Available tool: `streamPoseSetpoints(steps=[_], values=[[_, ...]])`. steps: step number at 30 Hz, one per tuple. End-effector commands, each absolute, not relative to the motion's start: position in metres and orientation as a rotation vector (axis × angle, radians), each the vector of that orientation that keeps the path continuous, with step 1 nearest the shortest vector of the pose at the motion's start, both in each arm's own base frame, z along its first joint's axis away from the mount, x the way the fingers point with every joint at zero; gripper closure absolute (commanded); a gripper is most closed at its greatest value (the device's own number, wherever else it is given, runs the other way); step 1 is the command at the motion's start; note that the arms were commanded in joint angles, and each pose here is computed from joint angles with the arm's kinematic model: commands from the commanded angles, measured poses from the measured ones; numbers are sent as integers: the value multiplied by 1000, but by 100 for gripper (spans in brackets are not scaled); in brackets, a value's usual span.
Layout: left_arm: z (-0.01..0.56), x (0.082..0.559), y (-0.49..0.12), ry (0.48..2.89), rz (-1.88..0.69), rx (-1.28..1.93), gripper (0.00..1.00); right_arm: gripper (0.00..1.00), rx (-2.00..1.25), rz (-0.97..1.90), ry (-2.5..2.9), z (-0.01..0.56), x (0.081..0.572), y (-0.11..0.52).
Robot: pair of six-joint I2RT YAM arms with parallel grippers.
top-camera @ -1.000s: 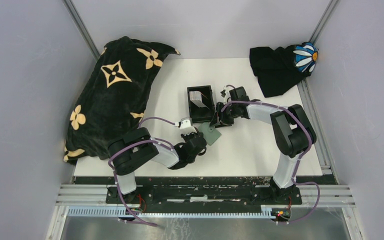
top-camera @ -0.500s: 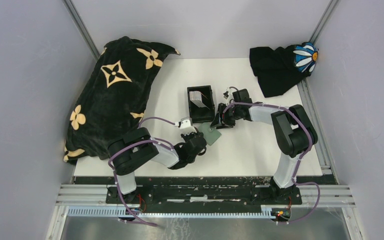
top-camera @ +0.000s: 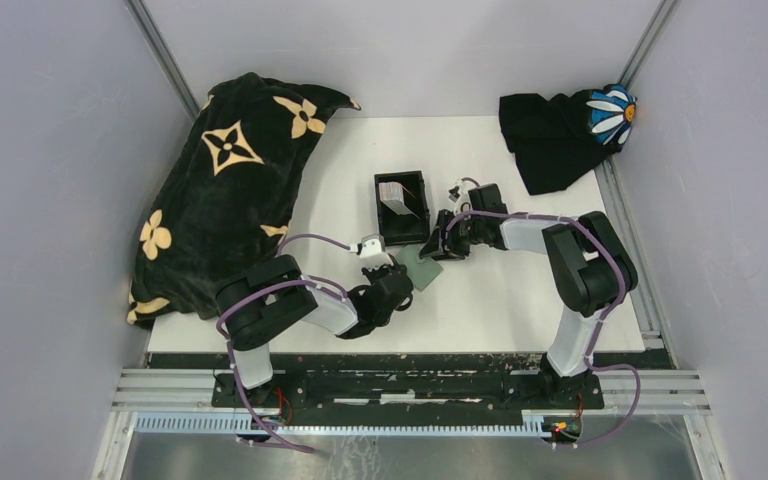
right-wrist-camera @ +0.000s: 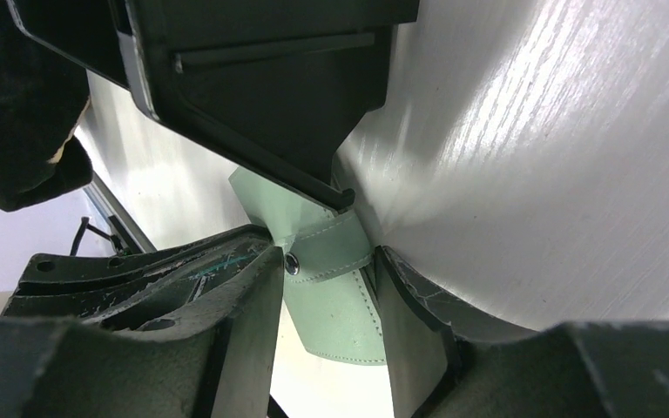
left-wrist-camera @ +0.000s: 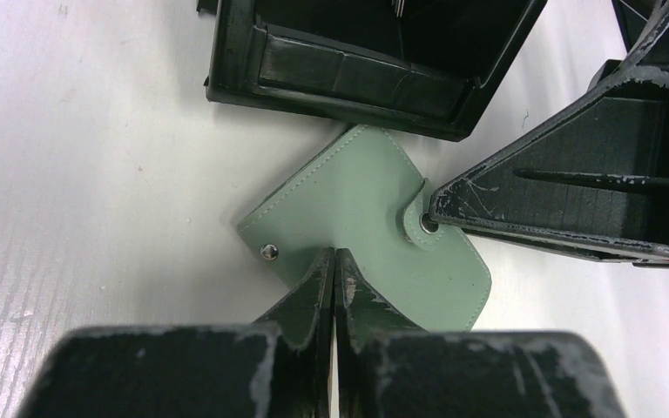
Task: Put the credit cards into the card holder
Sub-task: Close the card holder at the center of the board.
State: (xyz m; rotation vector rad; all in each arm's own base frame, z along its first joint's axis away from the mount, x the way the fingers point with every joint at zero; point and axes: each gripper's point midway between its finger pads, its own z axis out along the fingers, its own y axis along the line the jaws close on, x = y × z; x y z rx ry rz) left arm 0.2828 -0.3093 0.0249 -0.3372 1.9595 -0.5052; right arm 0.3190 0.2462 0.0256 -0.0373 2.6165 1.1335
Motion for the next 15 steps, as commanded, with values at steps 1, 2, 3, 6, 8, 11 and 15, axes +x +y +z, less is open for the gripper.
streamPoseSetpoints(steps=[1, 2, 3, 6, 8, 11, 15], values=[[-21, 266, -288, 2102, -359, -239, 97, 50, -22, 1122, 2619, 20, 311, 242], [-21, 266, -288, 2102, -361, -240, 97, 50, -21, 1126, 2614, 21, 310, 242], [-21, 266, -288, 2104, -361, -238, 97, 51, -16, 1129, 2612, 21, 310, 242], [-21, 266, -288, 2105, -363, -238, 97, 51, -12, 1136, 2607, 20, 307, 241], [-21, 266, -289, 2106, -364, -237, 97, 51, -13, 1133, 2614, 18, 306, 241], [-21, 266, -288, 2106, -364, -237, 97, 52, -10, 1128, 2616, 17, 307, 241], [-22, 265, -288, 2108, -362, -237, 97, 53, -11, 1109, 2630, 15, 307, 240]])
